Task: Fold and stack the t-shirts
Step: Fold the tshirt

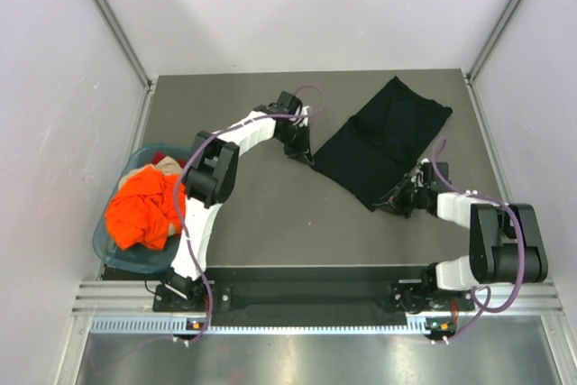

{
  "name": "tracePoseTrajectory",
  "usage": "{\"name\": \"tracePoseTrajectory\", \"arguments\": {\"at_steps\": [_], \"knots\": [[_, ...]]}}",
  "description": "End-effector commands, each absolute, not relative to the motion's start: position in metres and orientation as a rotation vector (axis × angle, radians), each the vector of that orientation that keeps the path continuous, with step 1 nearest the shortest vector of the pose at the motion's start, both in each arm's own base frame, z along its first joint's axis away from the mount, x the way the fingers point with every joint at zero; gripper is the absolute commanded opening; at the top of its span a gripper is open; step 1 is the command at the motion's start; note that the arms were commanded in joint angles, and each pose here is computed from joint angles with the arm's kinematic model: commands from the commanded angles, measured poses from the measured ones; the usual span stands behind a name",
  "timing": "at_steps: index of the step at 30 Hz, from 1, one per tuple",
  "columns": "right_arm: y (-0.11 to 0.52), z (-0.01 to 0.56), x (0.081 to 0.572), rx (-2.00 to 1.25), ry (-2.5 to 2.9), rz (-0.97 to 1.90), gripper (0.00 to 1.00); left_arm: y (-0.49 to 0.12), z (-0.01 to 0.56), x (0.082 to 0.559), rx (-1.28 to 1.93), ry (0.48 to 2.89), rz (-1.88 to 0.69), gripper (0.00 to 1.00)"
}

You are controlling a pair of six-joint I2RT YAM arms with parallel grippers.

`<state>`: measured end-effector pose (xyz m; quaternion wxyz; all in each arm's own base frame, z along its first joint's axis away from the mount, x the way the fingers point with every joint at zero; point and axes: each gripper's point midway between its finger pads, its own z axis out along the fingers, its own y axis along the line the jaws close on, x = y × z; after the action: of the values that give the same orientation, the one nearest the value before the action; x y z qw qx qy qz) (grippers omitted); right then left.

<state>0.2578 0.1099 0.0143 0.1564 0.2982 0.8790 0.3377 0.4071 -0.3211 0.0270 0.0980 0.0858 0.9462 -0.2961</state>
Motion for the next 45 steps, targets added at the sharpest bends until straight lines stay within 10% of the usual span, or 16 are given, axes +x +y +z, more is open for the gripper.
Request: {"name": "tracePoseTrajectory", "arguments": {"at_steps": [1, 17, 22, 27, 34, 45], "knots": [[0.118, -0.005, 0.230, 0.771, 2.670, 0.886, 0.00, -0.284, 0.009, 0.378, 0.285, 2.886, -0.669, 0.00], [0.137, -0.010, 0.133, 0.400, 2.865, 0.836, 0.05, -0.182, 0.017, 0.188, -0.022, 2.975, -0.550, 0.00], [0.131, 0.014, 0.151, 0.413, 2.792, 0.753, 0.30, -0.188, 0.041, 0.173, 0.009, 2.896, -0.641, 0.20], [0.129, 0.067, 0.209, 0.341, 2.643, 0.667, 0.57, -0.192, 0.085, 0.196, 0.026, 2.725, -0.673, 0.66], [0.131, 0.110, 0.327, 0.253, 2.537, 0.576, 0.67, -0.205, 0.147, 0.277, 0.117, 2.488, -0.576, 0.69], [0.120, 0.115, 0.480, 0.198, 2.408, 0.609, 0.51, -0.226, 0.158, 0.455, 0.078, 2.229, -0.602, 0.63]]}}
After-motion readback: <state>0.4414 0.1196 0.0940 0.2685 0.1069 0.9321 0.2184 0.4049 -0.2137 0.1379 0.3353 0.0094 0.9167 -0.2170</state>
